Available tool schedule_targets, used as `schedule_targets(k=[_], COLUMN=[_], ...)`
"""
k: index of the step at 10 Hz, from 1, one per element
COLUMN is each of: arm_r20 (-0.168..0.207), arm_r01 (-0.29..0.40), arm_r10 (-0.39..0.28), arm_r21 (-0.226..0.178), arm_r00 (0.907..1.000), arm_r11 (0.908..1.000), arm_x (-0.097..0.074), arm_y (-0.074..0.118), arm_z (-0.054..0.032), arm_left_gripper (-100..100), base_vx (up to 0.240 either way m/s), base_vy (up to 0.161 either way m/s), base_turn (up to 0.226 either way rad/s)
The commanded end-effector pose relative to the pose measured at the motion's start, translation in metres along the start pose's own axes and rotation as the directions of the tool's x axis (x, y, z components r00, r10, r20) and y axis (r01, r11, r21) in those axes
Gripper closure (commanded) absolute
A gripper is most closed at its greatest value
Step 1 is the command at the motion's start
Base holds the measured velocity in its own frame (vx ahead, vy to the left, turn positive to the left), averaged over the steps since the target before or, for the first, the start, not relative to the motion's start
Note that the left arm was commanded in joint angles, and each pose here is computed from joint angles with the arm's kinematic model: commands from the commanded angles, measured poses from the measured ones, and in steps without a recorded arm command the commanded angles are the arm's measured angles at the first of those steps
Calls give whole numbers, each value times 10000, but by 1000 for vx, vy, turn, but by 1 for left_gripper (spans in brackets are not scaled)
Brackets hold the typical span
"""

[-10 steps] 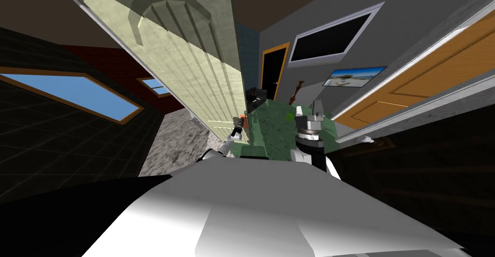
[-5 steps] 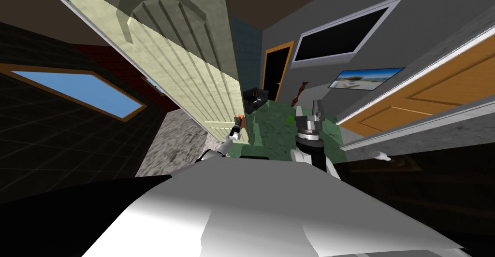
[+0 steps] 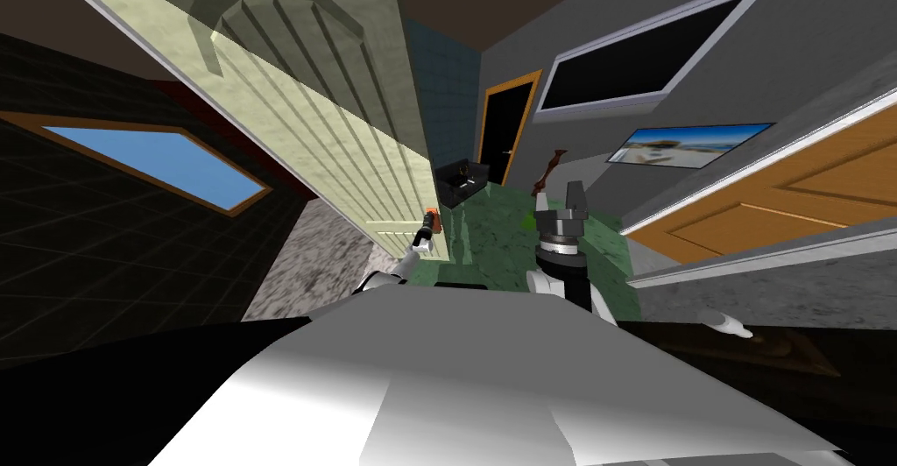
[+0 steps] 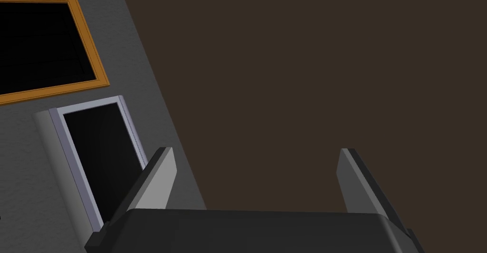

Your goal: Push the door open

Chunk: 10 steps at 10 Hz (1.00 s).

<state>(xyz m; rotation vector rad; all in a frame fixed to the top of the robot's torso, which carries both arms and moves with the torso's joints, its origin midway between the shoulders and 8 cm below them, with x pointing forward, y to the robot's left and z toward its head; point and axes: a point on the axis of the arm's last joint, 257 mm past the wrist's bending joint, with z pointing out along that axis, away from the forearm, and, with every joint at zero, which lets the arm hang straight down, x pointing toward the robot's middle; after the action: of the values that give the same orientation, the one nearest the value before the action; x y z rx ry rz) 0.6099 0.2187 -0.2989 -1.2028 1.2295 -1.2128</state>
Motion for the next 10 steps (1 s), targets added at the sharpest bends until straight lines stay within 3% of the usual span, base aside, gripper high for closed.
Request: schedule_targets(k=[1, 2, 10], arm_r20=[162, 100, 1223], arm_r01=[54, 23, 50], arm_r10=[-55, -23, -57], arm_r21=[78, 13, 64], arm_r00=[9999, 9999, 9925], arm_r11=[10000, 10000, 10000], arm_x=[-79, -46, -667], arm_y=[-27, 7, -16], arm_z=[16, 2, -4], arm_left_gripper=[100, 100, 100], base_vx=[121, 57, 182], base_vy=[-92, -40, -118], base_turn=[50, 28, 68])
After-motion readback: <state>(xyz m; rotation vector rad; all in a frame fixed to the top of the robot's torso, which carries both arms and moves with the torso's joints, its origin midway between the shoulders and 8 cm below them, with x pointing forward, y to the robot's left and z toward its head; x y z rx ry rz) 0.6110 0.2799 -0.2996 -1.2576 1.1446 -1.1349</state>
